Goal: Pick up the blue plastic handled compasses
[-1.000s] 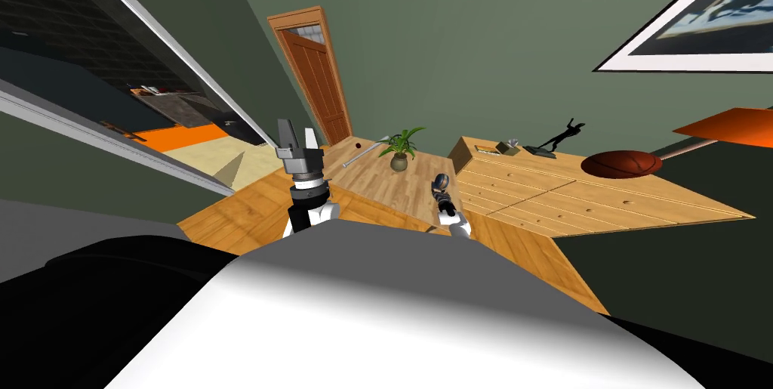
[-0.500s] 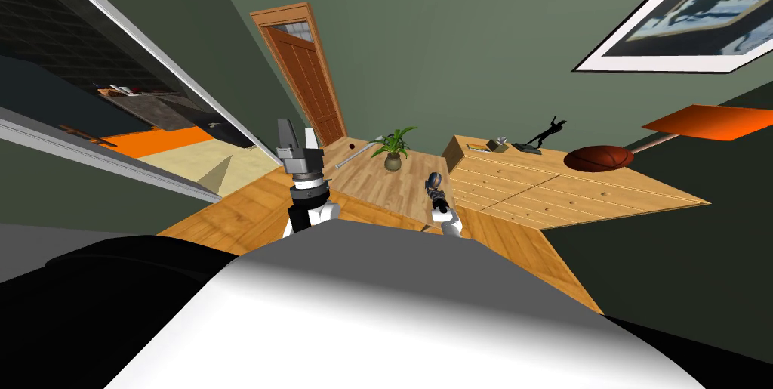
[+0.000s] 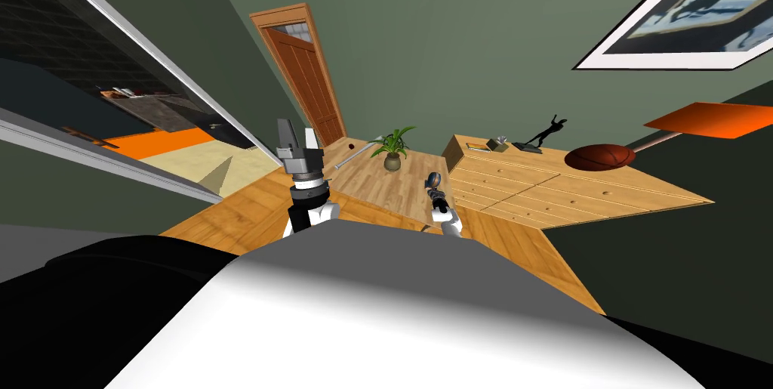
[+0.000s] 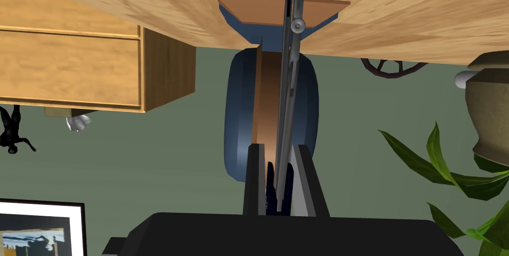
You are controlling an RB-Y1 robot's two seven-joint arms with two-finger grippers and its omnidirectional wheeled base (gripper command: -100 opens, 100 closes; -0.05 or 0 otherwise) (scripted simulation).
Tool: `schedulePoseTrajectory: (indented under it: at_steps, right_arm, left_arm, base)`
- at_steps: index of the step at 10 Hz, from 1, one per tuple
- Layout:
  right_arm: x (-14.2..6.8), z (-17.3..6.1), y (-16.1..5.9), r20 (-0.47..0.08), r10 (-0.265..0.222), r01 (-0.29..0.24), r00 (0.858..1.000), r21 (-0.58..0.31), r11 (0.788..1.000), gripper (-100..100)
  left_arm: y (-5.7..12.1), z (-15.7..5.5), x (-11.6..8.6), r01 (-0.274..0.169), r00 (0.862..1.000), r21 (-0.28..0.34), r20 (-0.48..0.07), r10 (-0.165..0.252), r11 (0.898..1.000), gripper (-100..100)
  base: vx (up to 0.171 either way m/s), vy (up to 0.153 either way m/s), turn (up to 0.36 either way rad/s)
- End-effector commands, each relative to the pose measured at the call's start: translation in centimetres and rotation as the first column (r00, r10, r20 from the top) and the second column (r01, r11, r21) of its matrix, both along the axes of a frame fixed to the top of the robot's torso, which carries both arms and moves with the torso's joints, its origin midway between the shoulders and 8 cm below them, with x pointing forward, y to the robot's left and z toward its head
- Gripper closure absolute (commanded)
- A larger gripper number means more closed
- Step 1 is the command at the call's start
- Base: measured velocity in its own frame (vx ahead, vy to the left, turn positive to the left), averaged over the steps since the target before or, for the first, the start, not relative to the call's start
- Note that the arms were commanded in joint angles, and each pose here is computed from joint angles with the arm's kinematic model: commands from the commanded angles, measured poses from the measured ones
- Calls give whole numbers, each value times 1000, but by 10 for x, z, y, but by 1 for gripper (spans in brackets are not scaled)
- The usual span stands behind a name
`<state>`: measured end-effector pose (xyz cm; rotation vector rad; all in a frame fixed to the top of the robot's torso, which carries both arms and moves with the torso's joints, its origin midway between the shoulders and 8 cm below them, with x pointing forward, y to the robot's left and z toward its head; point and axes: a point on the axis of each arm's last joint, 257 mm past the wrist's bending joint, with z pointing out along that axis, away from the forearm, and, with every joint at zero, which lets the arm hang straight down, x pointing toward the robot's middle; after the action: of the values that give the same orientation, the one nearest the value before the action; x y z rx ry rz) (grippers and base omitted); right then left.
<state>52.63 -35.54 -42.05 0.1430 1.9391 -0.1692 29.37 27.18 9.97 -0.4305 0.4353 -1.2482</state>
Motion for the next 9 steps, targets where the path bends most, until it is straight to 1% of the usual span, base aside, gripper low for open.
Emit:
schedulePoseTrajectory:
  at_steps: [1,2,3,4,5,6,7,9]
  right_arm:
    - [0,0,0,0,0,0,1000,0,1000,100]
    - [0,0,0,0,0,0,1000,0,1000,0]
    - [-2,-5,-11,-4,3,-3,1000,5,1000,100]
    - [-2,-5,-11,-4,3,-3,1000,5,1000,100]
    - [-4,-4,-28,2,2,-2,1000,6,1000,100]
    - [-7,-9,-28,-6,-2,2,1000,12,1000,100]
    - [-9,-7,-44,0,-3,3,1000,9,1000,100]
    - [-12,-12,-46,-9,-10,11,1000,18,1000,100]
  left_arm:
    - [0,0,0,0,1000,0,0,0,1000,0]
    - [0,0,0,0,1000,0,0,0,1000,0]
    - [0,0,0,0,1000,0,0,0,1000,0]
    - [0,0,0,0,1000,0,0,0,1000,0]
    - [0,0,0,0,1000,0,0,0,1000,0]
    - [0,0,0,0,1000,0,0,0,1000,0]
    - [0,0,0,0,1000,0,0,0,1000,0]
    - [0,0,0,0,1000,0,0,0,1000,0]
  base:
    - [0,0,0]
    - [0,0,0]
    - [-23,56,129]
    - [-19,69,76]
    - [-27,88,138]
    - [-18,71,55]
    - [-22,82,115]
    - [-12,49,27]
